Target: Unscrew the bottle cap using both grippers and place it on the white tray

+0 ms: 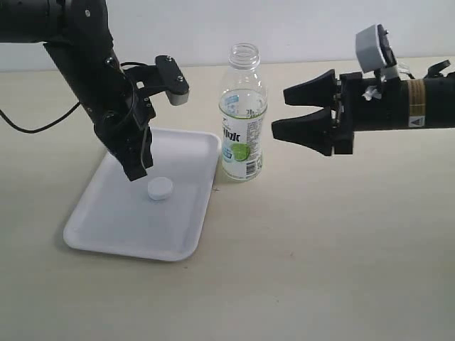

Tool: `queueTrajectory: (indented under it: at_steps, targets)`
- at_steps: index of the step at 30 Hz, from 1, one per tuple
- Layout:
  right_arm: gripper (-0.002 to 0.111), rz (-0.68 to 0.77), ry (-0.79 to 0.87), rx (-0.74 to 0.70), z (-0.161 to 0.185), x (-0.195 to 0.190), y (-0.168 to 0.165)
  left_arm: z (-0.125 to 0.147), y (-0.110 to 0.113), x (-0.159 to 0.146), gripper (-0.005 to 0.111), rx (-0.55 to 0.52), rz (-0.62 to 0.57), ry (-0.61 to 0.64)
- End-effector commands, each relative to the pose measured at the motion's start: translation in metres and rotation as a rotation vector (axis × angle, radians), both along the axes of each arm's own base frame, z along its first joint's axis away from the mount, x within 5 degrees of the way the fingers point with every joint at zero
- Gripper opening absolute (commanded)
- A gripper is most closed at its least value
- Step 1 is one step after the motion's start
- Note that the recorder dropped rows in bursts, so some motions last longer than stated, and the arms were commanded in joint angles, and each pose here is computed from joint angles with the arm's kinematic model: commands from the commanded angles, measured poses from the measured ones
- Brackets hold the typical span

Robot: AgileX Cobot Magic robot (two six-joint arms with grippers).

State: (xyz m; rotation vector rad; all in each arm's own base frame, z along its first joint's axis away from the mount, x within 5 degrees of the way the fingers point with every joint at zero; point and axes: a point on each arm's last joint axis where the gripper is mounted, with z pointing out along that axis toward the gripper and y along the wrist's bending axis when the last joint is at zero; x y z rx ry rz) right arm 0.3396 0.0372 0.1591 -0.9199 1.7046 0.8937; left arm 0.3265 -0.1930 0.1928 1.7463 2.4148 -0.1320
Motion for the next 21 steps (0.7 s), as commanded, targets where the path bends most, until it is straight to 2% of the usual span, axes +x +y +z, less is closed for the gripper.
queueTrajectory:
  at_steps: [1,5,12,14,17,21]
  targets:
    - [0.083,-0.035,0.09,0.004,0.002,-0.007,-0.034,0.003,0.0,0.001,0.0,-0.016,0.02,-0.018]
    - [0.083,-0.115,0.176,0.004,-0.004,-0.017,-0.068,0.005,0.002,0.003,0.0,-0.046,0.063,-0.011]
    - [0.083,-0.388,0.245,0.147,-0.023,-0.046,-0.105,0.022,0.005,-0.004,0.0,-0.127,0.086,-0.011]
    - [0.083,-0.421,0.268,0.167,-0.026,-0.051,-0.109,0.03,0.005,-0.007,0.0,-0.162,0.078,-0.027]
    - [0.083,-0.504,0.35,0.269,-0.025,-0.049,-0.111,0.044,0.005,-0.011,0.0,-0.219,0.088,-0.064]
    - [0.083,-0.529,0.447,0.344,-0.026,-0.048,-0.108,0.056,0.006,-0.02,0.0,-0.295,0.1,-0.103]
